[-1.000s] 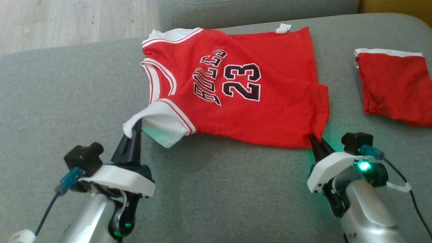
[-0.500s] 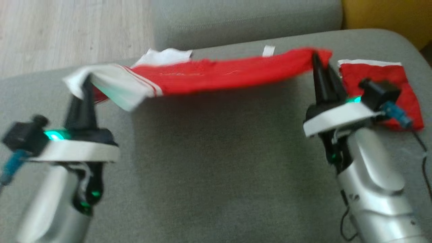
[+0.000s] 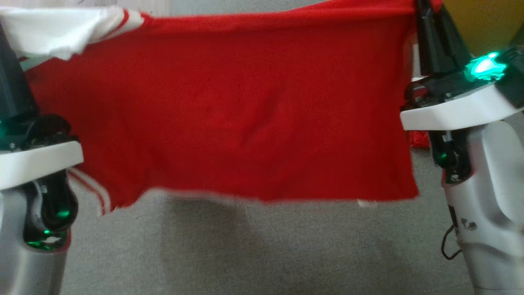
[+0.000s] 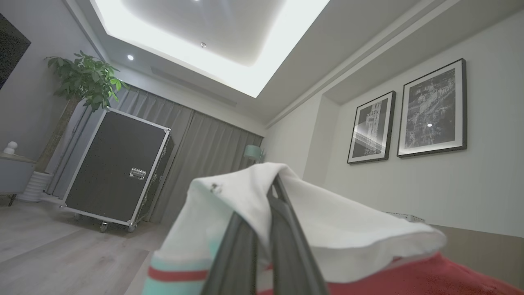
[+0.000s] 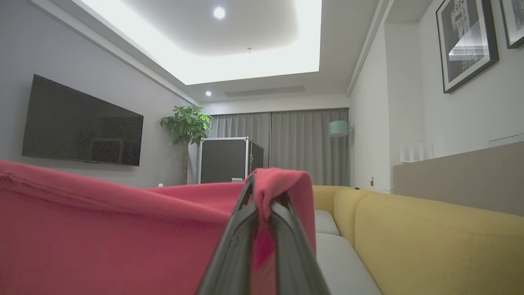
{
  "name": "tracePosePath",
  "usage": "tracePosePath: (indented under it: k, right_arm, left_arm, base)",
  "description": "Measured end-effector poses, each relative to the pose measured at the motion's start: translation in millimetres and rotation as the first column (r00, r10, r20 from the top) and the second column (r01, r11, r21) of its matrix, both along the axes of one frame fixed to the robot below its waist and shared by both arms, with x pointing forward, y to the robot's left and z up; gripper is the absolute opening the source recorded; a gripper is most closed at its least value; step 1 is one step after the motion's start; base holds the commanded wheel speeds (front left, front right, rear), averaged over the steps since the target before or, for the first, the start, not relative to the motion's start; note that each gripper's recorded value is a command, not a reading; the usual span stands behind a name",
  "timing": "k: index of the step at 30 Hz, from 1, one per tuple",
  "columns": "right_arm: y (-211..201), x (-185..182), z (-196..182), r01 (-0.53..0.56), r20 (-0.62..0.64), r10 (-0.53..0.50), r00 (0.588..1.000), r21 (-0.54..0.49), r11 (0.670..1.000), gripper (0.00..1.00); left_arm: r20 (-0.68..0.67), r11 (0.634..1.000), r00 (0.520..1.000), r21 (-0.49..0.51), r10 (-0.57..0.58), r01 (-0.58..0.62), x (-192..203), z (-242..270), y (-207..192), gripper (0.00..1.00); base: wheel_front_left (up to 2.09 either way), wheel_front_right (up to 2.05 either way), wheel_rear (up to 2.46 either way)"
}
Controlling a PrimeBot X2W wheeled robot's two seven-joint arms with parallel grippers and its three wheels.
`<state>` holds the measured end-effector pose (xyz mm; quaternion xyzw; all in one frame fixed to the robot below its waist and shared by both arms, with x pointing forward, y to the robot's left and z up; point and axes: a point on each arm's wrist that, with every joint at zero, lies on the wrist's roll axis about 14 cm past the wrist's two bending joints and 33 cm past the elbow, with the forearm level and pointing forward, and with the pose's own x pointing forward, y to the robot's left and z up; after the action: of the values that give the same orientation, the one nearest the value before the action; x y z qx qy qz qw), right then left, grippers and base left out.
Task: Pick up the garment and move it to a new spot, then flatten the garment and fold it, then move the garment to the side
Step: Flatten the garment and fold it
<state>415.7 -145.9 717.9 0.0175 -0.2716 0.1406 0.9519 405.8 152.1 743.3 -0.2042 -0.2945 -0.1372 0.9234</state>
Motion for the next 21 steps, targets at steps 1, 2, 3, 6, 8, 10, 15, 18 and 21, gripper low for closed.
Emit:
tracePosePath:
  k: [1,2,3,6,8,10,15,18,21]
  right_arm:
    - [-2.4,0.3,-0.9,0.010,-0.010,-0.010,1.000,-0.005,1.000,0.00]
    - [-4.2,2.0,-3.8,0.017,-0.028,-0.017,0.999,-0.009,1.000,0.00]
    - [-6.1,5.6,-8.5,0.026,-0.055,-0.027,0.998,-0.018,1.000,0.00]
    - [-6.0,22.1,-26.8,0.028,-0.149,-0.034,0.988,-0.041,0.999,0.00]
    - [-5.3,41.7,-39.3,0.023,-0.214,-0.032,0.976,-0.047,0.999,0.00]
    - [-7.7,67.9,-45.1,0.027,-0.255,-0.048,0.966,-0.085,0.996,0.00]
    - [-7.0,139.2,-27.6,0.029,-0.257,-0.054,0.965,-0.100,0.995,0.00]
    - [-10.7,174.2,-7.0,0.056,-0.180,-0.072,0.981,-0.089,0.994,0.00]
    - [-15.6,200.1,0.1,0.089,-0.127,-0.100,0.987,-0.091,0.992,0.00]
  left_arm:
    - [-0.008,1.000,1.000,0.003,-0.004,0.004,0.4,0.7,0.1,0.00]
    - [-0.023,1.000,1.000,0.014,-0.005,0.006,2.5,-0.9,0.2,0.00]
    - [-0.042,0.999,0.999,0.034,-0.006,0.007,6.1,-3.6,0.4,0.00]
    - [-0.106,0.997,0.994,0.076,-0.018,0.027,27.8,-8.7,-2.9,0.00]
    - [-0.146,0.995,0.989,0.090,-0.039,0.052,51.8,-8.9,-7.4,0.00]
    - [-0.170,0.990,0.984,0.126,-0.045,0.067,80.1,-7.3,-11.7,0.00]
    - [-0.188,0.973,0.982,0.229,0.014,0.030,153.7,-0.9,-6.5,0.00]
    - [-0.147,0.963,0.987,0.267,0.067,-0.025,189.2,11.0,2.5,0.00]
    - [-0.104,0.961,0.989,0.268,0.104,-0.072,212.0,20.9,10.1,0.00]
  base:
    - [0.00,0.00,0.00]
    - [0.00,0.00,0.00]
    - [0.00,0.00,0.00]
    - [0.00,0.00,0.00]
    - [0.00,0.00,0.00]
    - [0.00,0.00,0.00]
    - [0.00,0.00,0.00]
    - [0.00,0.00,0.00]
    - [0.00,0.00,0.00]
